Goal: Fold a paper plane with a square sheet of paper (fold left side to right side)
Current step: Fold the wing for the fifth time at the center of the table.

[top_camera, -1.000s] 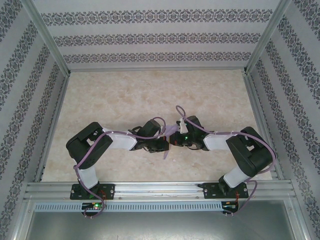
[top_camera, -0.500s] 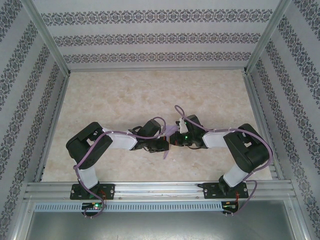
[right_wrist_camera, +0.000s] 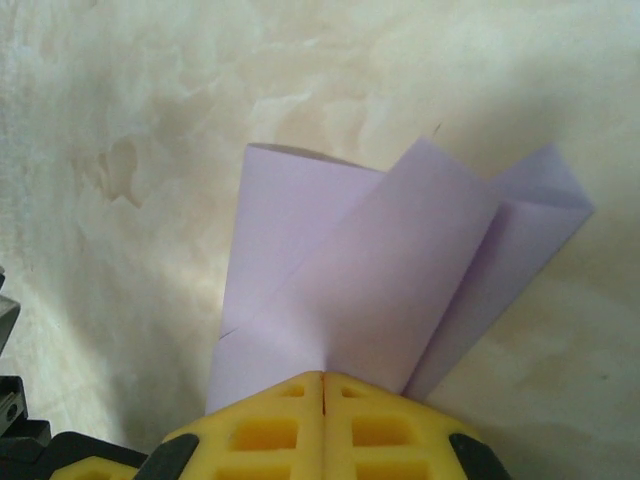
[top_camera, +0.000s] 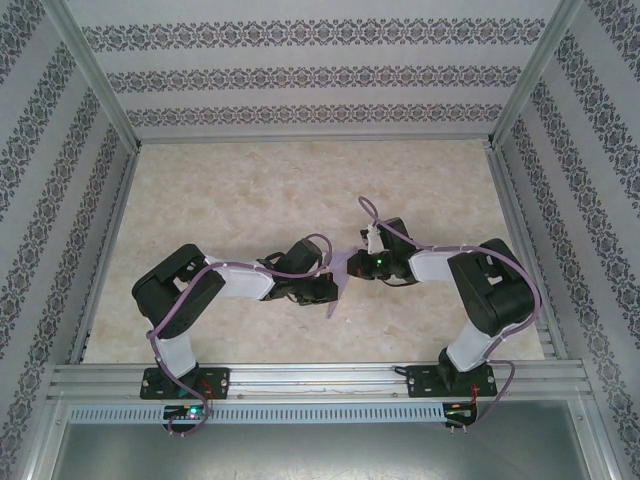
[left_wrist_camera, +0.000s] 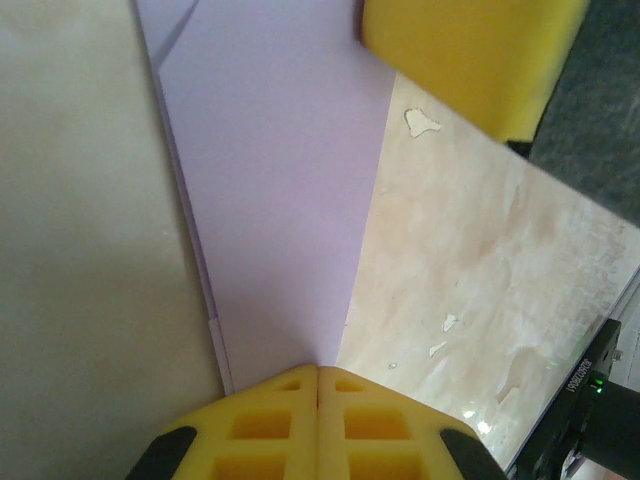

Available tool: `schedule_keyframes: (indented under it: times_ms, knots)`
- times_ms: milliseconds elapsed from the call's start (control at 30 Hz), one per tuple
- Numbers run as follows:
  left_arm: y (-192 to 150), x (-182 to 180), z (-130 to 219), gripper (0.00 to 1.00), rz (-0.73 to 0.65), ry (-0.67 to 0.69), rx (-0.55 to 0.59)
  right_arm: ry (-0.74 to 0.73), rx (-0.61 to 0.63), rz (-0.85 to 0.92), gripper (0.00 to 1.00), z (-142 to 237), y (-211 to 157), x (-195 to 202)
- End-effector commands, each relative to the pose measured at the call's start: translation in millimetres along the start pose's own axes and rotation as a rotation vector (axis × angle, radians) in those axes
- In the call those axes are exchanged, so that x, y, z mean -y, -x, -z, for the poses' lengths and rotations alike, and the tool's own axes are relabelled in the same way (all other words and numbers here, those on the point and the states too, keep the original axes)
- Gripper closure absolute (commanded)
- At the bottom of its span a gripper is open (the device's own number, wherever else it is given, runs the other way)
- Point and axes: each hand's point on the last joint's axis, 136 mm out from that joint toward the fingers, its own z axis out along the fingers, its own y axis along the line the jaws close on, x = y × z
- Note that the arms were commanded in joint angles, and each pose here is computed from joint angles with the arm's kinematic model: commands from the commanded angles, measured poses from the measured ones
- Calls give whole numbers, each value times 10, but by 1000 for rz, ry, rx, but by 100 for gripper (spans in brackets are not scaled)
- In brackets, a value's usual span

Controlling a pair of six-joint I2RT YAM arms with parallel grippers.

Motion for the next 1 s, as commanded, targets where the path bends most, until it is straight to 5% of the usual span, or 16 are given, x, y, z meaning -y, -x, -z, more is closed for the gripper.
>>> schedule_keyframes:
  times_ms: [0,967]
  knots:
    - [-492,-872,13,100,93,308,-126,-111,59,15,100,17,220,270]
    - [-516,-900,35,100,102,315,-123,-152,134,-47,100,104,830,648]
